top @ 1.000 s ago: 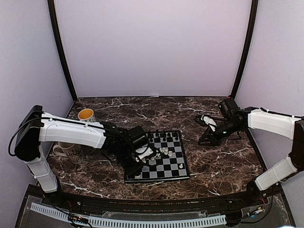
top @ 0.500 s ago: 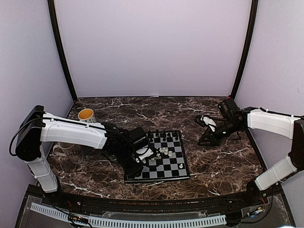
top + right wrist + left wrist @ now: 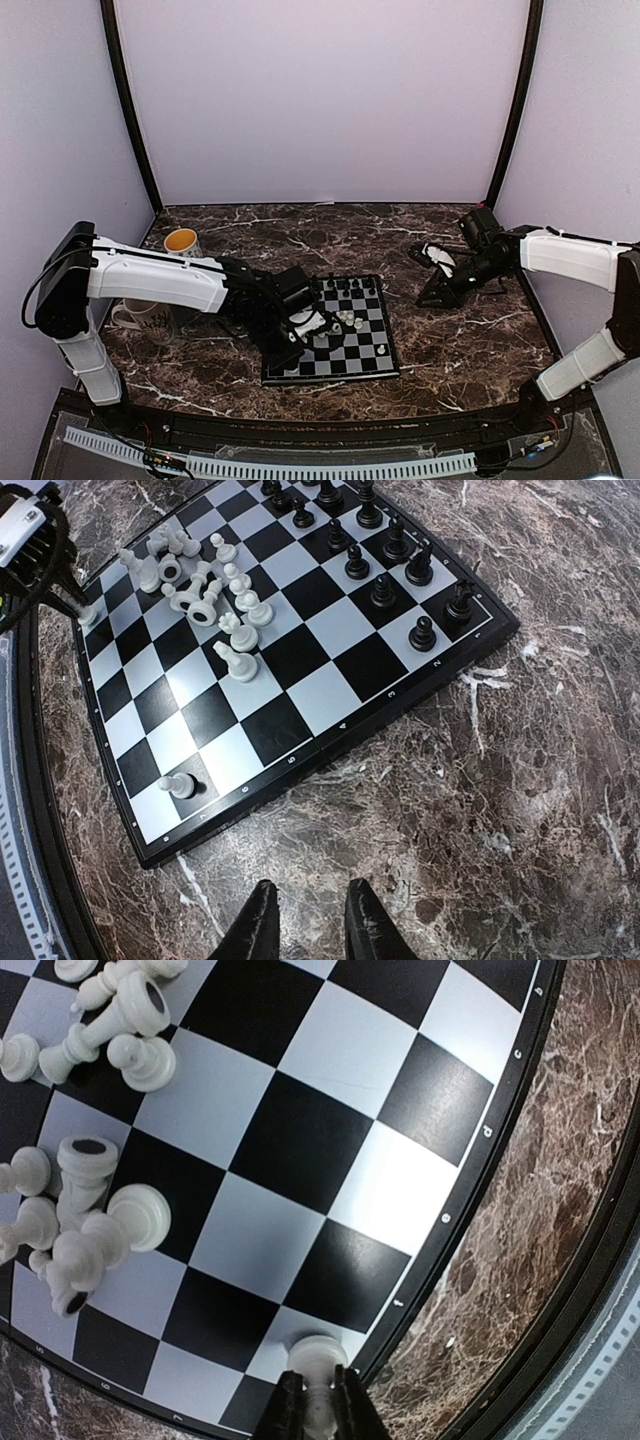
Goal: Set up the chess pieces on the board
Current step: Pick up the bishop from b1, then place the bishop on c1.
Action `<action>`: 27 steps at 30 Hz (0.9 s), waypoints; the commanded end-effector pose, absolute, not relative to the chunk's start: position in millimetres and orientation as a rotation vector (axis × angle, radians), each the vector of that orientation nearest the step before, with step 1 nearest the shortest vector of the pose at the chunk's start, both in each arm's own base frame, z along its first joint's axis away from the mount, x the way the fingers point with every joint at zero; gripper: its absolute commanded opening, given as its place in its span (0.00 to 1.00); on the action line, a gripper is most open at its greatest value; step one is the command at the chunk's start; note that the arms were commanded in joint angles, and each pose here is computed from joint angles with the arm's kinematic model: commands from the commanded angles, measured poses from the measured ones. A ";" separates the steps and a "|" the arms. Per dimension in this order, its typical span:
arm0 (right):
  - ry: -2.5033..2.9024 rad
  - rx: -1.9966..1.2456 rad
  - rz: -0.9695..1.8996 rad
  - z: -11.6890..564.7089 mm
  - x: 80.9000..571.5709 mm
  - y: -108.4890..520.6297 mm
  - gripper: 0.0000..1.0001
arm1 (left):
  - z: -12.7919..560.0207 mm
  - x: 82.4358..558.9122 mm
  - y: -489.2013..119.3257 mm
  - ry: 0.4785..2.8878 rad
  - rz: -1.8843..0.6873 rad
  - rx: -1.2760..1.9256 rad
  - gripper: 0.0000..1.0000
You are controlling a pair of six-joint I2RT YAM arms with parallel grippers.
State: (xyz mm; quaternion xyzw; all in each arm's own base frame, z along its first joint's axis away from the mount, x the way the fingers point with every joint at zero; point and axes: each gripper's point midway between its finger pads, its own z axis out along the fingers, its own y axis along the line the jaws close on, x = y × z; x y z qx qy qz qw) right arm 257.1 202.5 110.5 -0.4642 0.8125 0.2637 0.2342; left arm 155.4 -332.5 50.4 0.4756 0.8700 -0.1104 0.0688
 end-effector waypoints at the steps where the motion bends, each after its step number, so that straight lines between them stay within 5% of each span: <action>1: 2.215 -1.285 0.734 114.3 259.4 204.4 0.24 | 65.7 158.5 -348.3 2.557 -0.382 1.451 0.10; 27: 2.217 -1.297 0.732 112.8 258.3 203.9 0.24 | 52.7 158.5 -365.9 2.553 -0.365 1.489 0.13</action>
